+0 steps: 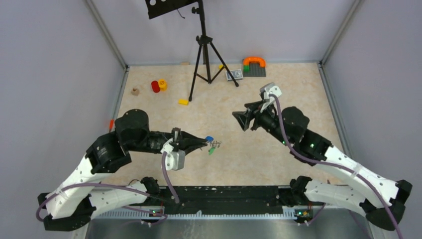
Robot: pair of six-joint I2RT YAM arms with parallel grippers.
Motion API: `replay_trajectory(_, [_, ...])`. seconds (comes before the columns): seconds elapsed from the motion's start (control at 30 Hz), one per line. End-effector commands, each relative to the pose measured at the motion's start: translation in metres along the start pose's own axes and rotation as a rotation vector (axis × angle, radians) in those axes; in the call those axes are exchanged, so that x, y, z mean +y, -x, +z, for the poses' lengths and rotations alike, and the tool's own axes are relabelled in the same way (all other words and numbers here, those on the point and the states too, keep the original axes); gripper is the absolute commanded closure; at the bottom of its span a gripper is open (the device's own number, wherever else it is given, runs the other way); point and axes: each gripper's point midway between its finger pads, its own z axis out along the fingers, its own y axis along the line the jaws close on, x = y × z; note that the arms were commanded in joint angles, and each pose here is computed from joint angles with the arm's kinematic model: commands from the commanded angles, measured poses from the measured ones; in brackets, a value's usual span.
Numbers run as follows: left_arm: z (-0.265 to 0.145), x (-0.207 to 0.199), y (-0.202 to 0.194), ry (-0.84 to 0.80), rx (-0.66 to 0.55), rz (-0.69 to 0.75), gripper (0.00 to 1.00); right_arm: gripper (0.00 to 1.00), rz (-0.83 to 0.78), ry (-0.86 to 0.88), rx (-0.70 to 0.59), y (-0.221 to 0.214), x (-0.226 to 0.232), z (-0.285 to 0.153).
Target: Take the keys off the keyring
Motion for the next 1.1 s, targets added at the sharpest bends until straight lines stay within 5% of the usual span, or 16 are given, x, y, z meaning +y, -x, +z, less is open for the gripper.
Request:
replay_trajectory(0.0, [-0.006,0.004,0.009,0.034,-0.02,0.002,1.0,0.36,0.229,-0.074,0.065,-0.008,-0.034,0.015])
replay_trajectory(0.33, [-0.006,0.001,0.005,0.026,-0.003,-0.012,1.0,0.25,0.328,-0.265,0.459,-0.09,-0.082,0.033])
replay_trajectory(0.63, [-0.006,0.001,0.004,0.026,-0.003,-0.012,1.0,0.22,0.304,-0.396,0.437,-0.086,-0.103,0.021])
replay_trajectory(0.8, [-0.005,0.003,0.002,0.034,0.002,0.002,1.0,0.11,0.211,-0.371,0.456,-0.078,-0.105,0.017])
replay_trajectory(1.07, [-0.002,0.018,0.006,0.052,0.004,0.099,1.0,0.13,0.1,-0.234,0.339,-0.038,-0.089,0.013])
